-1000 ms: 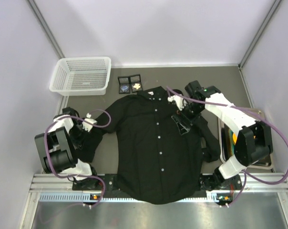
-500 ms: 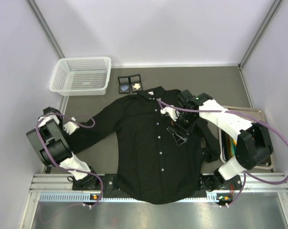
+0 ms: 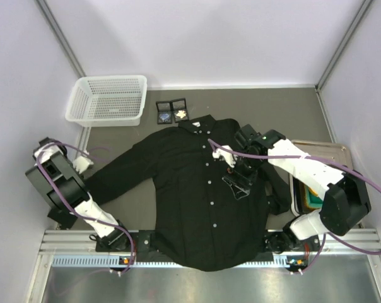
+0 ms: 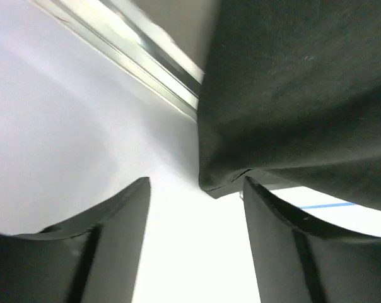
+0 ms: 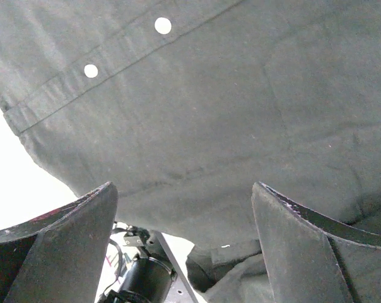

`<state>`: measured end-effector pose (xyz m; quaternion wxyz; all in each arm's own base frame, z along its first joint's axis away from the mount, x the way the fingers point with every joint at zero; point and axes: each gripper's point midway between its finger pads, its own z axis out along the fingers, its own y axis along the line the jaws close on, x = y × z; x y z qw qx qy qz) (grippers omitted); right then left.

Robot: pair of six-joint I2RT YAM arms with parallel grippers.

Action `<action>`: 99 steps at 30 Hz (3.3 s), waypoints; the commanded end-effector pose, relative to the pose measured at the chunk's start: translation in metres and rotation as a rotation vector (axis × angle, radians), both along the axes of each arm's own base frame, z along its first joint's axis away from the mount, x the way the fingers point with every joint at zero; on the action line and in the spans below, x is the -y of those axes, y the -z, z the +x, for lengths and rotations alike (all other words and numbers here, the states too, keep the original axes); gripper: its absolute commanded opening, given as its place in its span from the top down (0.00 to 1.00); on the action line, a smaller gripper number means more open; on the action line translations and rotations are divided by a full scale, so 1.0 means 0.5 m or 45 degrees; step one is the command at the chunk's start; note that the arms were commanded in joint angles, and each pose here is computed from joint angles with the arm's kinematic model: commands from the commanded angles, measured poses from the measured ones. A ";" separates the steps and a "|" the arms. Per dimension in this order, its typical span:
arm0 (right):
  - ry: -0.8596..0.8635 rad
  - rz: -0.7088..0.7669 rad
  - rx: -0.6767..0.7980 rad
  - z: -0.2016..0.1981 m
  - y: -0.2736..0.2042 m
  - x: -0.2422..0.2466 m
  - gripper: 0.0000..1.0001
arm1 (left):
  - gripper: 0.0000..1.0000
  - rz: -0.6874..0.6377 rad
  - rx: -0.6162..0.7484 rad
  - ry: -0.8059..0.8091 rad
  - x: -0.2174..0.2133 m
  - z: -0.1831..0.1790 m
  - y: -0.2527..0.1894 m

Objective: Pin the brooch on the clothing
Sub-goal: Flatten out the clothes at the center of the board.

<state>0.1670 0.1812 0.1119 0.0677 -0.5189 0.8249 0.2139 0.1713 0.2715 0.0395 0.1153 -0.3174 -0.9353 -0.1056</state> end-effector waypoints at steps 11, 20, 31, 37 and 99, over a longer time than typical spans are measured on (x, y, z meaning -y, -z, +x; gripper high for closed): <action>-0.133 0.026 -0.022 -0.037 0.009 -0.025 0.25 | 0.22 -1.147 0.600 0.847 0.619 0.019 -0.259; -0.047 -0.018 -0.078 -0.027 0.032 -0.010 0.37 | 0.28 -1.277 0.124 1.470 0.811 -0.214 -0.170; 0.102 -0.041 -0.026 0.034 0.020 0.026 0.37 | 0.36 -1.206 -0.291 1.858 0.882 -0.371 -0.119; 0.112 -0.049 -0.017 0.041 0.017 0.030 0.37 | 0.38 -0.987 -0.553 1.907 0.861 -0.410 -0.083; 0.205 -0.008 -0.110 0.041 0.014 0.067 0.33 | 0.43 -0.687 0.470 0.179 0.597 0.276 0.000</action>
